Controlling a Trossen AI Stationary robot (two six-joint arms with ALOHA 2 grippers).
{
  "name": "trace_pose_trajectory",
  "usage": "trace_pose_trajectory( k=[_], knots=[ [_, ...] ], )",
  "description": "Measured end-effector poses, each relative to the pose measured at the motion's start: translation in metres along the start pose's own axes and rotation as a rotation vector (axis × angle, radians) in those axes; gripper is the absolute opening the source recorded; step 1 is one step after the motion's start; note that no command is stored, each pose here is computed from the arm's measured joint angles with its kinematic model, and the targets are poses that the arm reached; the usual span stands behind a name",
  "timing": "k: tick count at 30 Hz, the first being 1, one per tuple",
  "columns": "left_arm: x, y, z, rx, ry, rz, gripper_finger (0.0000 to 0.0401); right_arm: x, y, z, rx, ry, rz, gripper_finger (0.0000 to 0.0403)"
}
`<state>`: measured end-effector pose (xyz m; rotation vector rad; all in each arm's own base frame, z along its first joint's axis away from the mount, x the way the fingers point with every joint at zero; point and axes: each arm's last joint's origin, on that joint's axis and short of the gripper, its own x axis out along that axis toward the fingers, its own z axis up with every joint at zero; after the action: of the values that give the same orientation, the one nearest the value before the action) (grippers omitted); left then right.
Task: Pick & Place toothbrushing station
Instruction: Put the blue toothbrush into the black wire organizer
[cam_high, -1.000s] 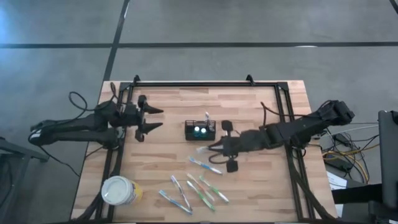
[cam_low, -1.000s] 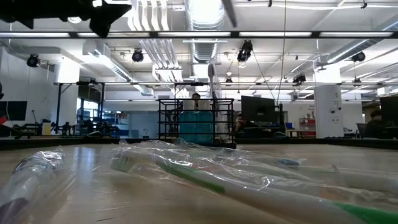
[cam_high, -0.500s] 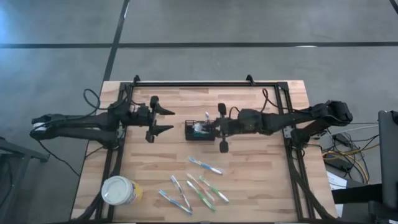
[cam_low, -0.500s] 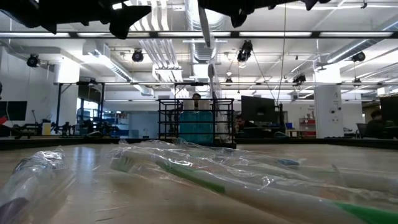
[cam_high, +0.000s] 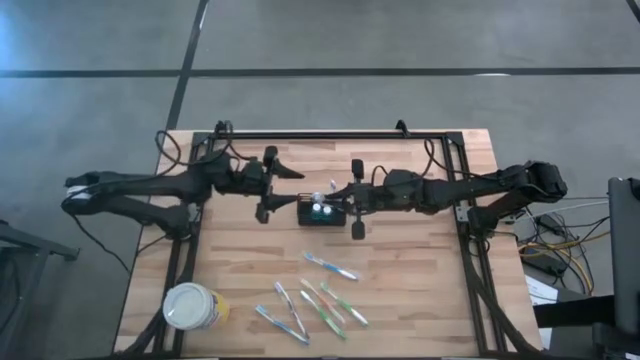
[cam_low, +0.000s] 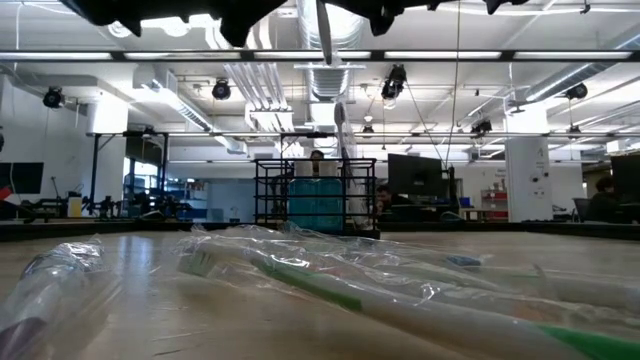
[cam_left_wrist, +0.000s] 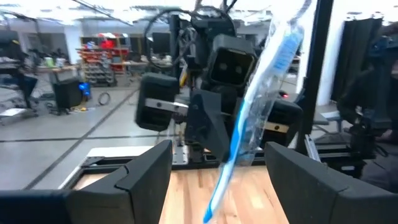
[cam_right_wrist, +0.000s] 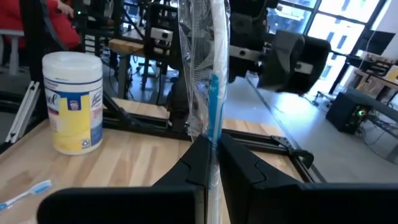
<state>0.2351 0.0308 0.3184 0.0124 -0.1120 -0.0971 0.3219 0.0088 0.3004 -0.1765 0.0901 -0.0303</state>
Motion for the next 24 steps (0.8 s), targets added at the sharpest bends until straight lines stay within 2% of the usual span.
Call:
trace_pose_trajectory(
  k=[18, 21, 24],
  knots=[
    [0.048, 0.007, 0.007, 0.007, 0.02, -0.078, 0.0253, 0.0, -0.008, -0.001, -0.002, 0.009, -0.057, 0.0018],
    [0.05, 0.007, 0.007, 0.004, 0.025, -0.078, 0.024, 0.0, -0.008, -0.001, -0.002, 0.009, -0.057, 0.0018],
    [0.05, 0.007, 0.006, 0.003, 0.027, -0.078, 0.0209, 0.0, -0.008, -0.001, -0.002, 0.008, -0.057, 0.0018]
  ],
)
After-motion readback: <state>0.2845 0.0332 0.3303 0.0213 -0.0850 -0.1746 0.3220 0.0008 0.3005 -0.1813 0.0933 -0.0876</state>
